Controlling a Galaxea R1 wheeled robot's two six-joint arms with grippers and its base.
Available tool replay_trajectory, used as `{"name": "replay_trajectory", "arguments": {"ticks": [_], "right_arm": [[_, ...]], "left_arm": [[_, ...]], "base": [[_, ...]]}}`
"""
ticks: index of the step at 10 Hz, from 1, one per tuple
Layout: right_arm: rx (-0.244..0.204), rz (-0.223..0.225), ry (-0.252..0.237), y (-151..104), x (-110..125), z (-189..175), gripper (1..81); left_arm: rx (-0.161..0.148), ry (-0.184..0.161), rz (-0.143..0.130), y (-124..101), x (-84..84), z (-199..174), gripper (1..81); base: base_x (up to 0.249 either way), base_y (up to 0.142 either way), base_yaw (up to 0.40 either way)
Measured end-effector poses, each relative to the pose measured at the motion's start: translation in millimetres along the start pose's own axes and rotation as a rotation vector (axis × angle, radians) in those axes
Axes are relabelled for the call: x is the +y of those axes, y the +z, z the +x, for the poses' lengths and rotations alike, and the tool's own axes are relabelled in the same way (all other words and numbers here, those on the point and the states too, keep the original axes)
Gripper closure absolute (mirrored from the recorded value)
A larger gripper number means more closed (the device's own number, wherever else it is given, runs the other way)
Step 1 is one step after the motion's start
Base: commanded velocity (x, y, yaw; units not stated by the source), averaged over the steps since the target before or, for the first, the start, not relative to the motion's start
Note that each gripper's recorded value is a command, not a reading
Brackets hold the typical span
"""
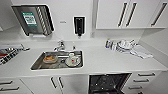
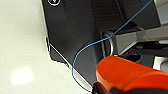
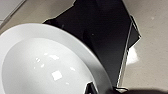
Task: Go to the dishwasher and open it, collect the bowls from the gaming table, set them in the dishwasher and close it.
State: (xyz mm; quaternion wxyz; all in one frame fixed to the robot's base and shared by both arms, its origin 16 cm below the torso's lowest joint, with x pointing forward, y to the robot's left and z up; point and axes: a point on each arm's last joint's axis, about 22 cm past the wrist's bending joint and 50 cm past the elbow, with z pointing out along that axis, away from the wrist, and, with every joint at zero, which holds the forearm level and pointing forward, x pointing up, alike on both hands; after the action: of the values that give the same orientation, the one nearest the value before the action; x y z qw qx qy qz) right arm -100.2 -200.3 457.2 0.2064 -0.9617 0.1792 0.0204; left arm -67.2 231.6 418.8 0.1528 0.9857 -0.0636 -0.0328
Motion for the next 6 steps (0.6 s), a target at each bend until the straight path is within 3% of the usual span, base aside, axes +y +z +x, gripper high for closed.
{"name": "replay_trajectory", "arguments": {"ticks": [1, 3, 4, 6], "right_arm": [[-0.005, 0.0, 0.005, -5, 4, 0, 81.1], [-0.005, 0.004, 0.008, -4, 1, 1, 81.1], [-0.002, 0.003, 0.007, -4, 3, 3, 81.1], [0.004, -0.002, 0.003, -6, 7, 8, 81.1]], "left_arm": [[-0.007, -0.007, -0.031, -1, 8.3, -3, 81.1], [0.018, -0.015, -0.103, -7, 21.5, 9, 81.1], [0.03, -0.017, -0.122, -14, 16.8, 12, 81.1], [0.04, -0.018, -0.111, -38, -23.5, 11, 81.1]], "base": [[0.0, 0.0, 0.0], [0.0, 0.0, 0.0], [0.0, 0.0, 0.0], [0.0, 0.0, 0.0]]}}
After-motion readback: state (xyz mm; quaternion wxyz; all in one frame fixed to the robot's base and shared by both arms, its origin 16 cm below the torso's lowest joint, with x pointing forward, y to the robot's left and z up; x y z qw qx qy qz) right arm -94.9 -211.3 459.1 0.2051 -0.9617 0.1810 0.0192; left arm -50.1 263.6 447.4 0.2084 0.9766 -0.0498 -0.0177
